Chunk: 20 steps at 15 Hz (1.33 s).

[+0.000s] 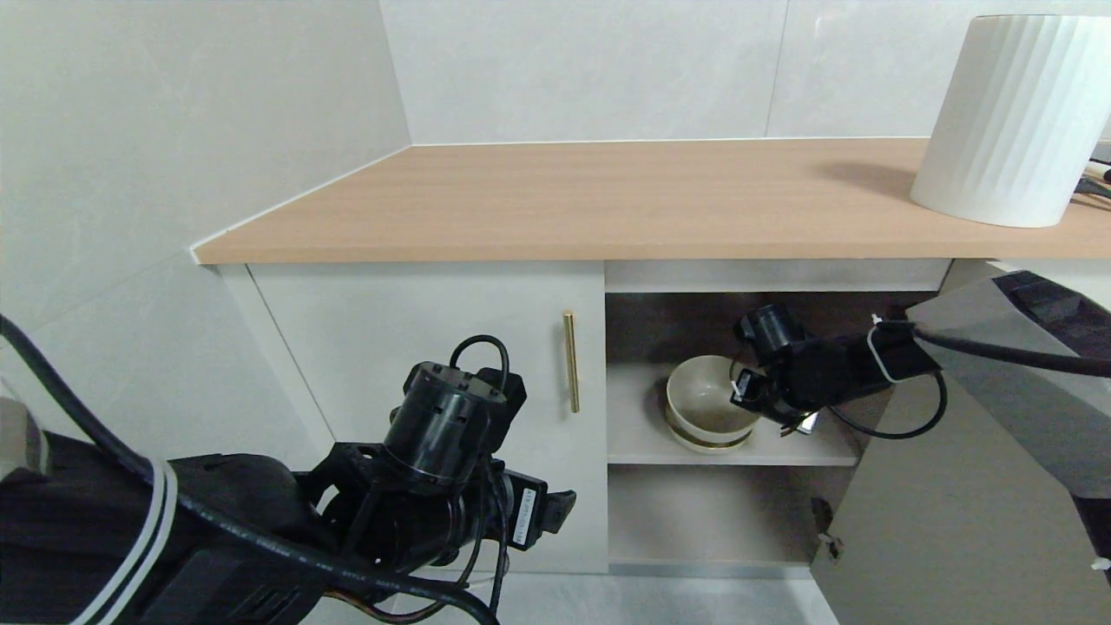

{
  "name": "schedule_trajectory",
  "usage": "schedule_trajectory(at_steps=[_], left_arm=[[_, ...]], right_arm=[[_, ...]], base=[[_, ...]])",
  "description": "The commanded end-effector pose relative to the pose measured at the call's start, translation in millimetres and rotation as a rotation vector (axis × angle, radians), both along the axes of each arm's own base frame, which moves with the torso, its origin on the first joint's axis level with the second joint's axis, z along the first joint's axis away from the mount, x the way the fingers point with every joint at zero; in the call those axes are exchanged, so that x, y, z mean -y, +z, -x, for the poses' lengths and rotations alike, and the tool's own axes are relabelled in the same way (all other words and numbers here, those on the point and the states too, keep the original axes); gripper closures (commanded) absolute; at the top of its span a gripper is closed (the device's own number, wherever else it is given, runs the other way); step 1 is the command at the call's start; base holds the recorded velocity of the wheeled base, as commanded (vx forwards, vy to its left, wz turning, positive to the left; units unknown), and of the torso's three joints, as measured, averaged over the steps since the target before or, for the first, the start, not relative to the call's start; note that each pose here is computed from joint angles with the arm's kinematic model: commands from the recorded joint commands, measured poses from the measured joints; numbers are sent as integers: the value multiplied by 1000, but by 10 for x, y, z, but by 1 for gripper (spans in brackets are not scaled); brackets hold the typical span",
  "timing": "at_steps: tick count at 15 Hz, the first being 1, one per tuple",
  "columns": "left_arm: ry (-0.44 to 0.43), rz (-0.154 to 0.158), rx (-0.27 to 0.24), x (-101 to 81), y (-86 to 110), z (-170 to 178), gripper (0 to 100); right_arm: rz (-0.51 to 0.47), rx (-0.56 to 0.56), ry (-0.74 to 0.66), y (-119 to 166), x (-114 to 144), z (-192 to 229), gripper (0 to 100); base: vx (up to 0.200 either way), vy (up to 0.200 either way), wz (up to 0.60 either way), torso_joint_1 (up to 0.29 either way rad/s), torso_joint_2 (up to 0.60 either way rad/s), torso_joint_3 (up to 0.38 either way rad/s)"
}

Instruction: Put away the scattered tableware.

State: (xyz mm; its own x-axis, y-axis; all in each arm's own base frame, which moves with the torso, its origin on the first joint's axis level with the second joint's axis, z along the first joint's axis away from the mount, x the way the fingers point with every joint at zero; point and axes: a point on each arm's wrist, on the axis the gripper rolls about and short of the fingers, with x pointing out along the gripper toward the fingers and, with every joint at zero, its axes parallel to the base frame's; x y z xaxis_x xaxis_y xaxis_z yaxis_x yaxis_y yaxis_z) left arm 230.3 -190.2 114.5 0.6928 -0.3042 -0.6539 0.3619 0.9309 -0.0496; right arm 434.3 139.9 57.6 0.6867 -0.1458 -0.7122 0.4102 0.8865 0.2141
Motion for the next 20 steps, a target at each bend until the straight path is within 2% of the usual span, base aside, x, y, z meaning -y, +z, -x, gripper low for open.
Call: schedule_trajectory(at_steps=[1, 2, 8, 12, 14, 16, 18, 20], left_arm=[[0, 0, 0, 2, -1, 0, 0], [0, 1, 1, 3, 0, -1, 0], [0, 0, 0, 2, -1, 0, 0], [9, 6, -5, 4, -10, -10, 0], [37, 26, -6, -13, 6, -26, 0], [58, 23, 5, -42, 25, -40, 0], [64, 27, 6, -47, 30, -41, 0], [74, 28, 7, -55, 30, -47, 0]], right_arm=[[5, -11, 0, -64, -6, -13, 100], [5, -8, 1, -60, -9, -20, 0], [-1, -3, 38, 18, -157, 65, 0], [7, 10, 87, 308, -207, 343, 0], [29, -10, 157, 401, -227, 549, 0], [23, -7, 234, 564, -326, 810, 0], [70, -6, 318, 682, -340, 1025, 0], [58, -5, 387, 816, -314, 1217, 0]], base=[[0, 0, 0, 0, 0, 0], [0, 0, 0, 0, 0, 0], [0, 0, 0, 0, 0, 0], [0, 0, 0, 0, 0, 0], [0, 0, 0, 0, 0, 0], [0, 0, 0, 0, 0, 0], [0, 0, 0, 0, 0, 0], [0, 0, 0, 0, 0, 0]])
